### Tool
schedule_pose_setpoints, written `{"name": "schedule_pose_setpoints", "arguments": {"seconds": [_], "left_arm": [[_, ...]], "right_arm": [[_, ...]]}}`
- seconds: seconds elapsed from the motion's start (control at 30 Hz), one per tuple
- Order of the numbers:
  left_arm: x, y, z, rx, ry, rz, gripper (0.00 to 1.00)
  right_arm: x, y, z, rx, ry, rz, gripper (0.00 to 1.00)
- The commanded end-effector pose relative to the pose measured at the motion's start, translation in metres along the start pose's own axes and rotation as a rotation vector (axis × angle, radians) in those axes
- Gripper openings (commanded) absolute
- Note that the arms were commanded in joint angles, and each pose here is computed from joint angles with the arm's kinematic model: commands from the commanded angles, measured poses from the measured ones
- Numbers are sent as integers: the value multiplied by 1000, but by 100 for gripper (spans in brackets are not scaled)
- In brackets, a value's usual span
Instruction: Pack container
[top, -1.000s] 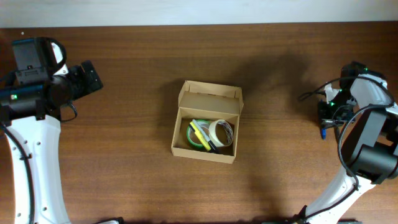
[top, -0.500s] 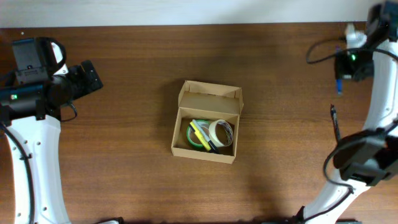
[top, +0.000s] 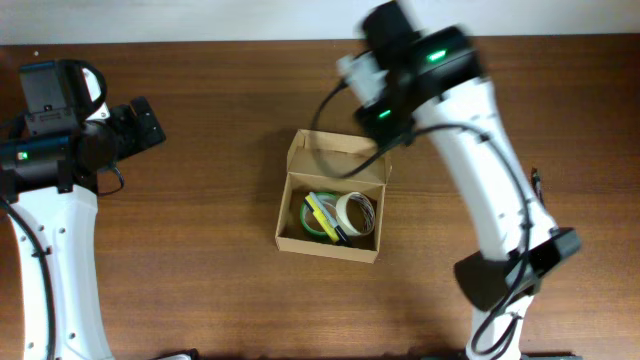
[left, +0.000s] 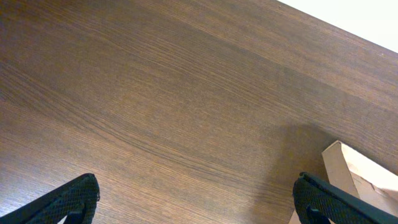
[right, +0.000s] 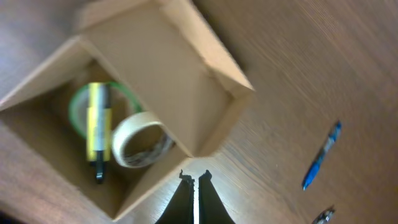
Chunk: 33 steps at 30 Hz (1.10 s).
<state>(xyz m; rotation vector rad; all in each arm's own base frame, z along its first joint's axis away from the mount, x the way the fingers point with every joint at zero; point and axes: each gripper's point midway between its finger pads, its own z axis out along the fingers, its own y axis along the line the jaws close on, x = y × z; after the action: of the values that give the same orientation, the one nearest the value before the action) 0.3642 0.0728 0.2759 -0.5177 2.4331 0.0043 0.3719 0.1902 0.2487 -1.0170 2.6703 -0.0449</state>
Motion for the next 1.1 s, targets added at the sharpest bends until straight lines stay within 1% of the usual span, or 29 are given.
{"name": "schedule_pose_setpoints", "arguments": {"seconds": [0.0,0.13,0.27,0.4,0.47,0.53,0.63,0.73,0.8,0.9,1.07], "left_arm": [[-1,3,-1,-9,-3,13,99],[1,3,-1,-10,4,13,99],[1,3,-1,-10,5,13,99],[2,3,-1,-10,7,13,99],[2,3,-1,-11,8,13,99],[2,3,-1,-11,9,13,99],[2,3,-1,-11,9,13,99],[2,3,-1,-11,8,13,99],[2,3,-1,-11,8,13,99],[2,3,-1,-11,8,13,99],[2,3,-1,-11,9,13,99]], "right_arm": [[0,1,-5,71,6,-25,4],[1,4,-5,50,8,-15,4],[3,-7,-5,73,13,5,4],[12,-53,-4,149,13,122,4],[22,-81,-2,168,20,216,4],[39,-111,2,174,39,325,4],[75,-157,12,181,95,533,4],[123,-194,26,164,185,715,4],[153,-211,33,155,252,794,4],[196,-229,50,115,334,929,4],[261,-232,79,57,500,1049,4]]}}
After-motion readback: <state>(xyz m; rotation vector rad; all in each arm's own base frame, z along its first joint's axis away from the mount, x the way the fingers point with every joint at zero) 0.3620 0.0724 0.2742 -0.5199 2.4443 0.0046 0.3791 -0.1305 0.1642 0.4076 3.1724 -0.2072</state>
